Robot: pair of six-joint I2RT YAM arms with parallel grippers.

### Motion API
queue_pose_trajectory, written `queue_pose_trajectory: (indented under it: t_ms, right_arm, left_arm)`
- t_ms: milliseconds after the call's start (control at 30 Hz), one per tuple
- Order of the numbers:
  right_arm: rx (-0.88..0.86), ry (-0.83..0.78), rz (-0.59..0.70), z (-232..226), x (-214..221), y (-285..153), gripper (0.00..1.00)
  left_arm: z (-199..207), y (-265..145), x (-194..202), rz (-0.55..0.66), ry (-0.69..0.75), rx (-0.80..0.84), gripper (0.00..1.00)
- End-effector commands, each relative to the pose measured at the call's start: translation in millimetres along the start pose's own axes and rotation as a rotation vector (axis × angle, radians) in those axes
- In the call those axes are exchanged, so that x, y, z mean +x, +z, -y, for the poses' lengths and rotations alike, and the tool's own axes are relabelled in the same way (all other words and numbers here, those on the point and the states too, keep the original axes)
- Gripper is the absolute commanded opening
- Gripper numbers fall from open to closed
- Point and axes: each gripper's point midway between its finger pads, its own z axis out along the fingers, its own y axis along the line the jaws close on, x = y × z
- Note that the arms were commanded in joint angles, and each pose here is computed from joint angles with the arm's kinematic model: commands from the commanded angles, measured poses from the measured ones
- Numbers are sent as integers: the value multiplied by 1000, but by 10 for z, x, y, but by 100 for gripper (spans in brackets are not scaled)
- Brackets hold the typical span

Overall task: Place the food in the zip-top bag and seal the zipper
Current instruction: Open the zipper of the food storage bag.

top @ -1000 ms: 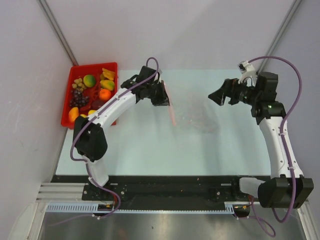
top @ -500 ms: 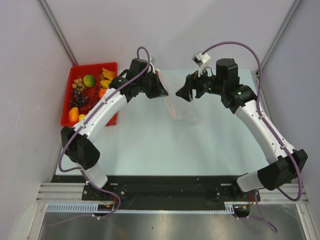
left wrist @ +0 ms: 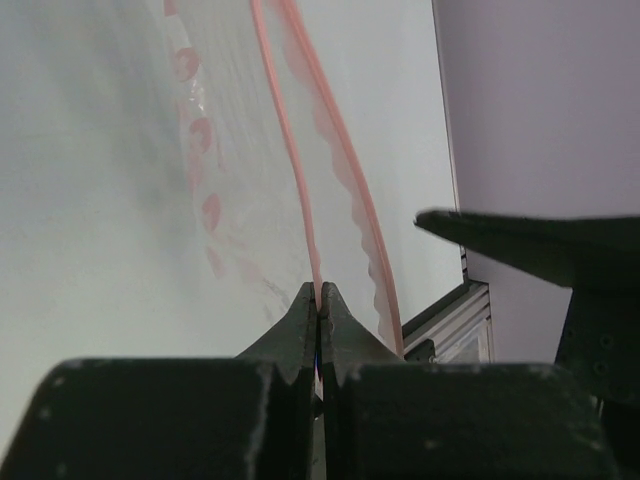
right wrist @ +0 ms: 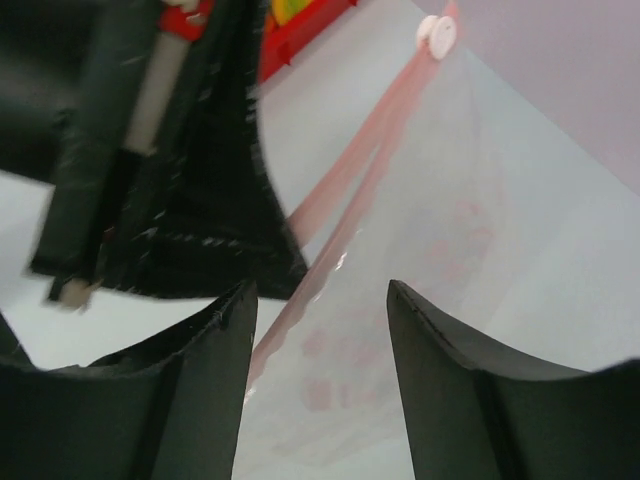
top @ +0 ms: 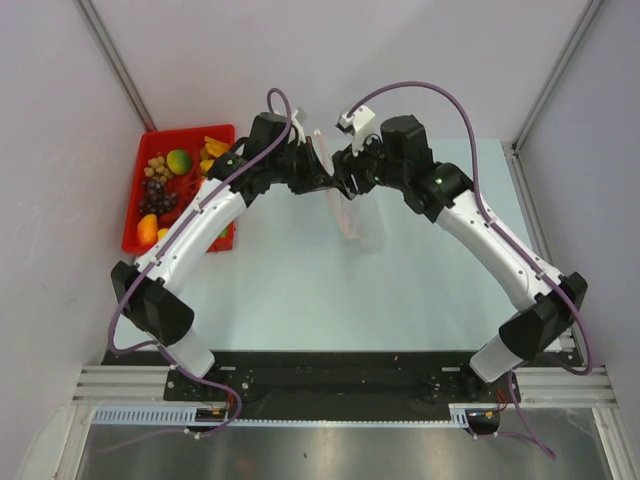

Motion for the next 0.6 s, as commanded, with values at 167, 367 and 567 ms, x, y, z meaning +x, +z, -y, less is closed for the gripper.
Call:
queue_pose_trajectory:
  t_ms: [167, 367, 567]
  right_arm:
    - [113, 27, -81, 394, -39, 201, 26]
    - [46, 101, -194, 511, 238, -83, 10]
    - [9, 171, -277, 573, 579, -465, 1]
  left_arm:
    - [303, -371, -127, 62, 72, 108, 0]
    - [-79, -346, -320, 70, 44, 87, 0]
    - [-337, -334, -441, 68, 171, 92, 0]
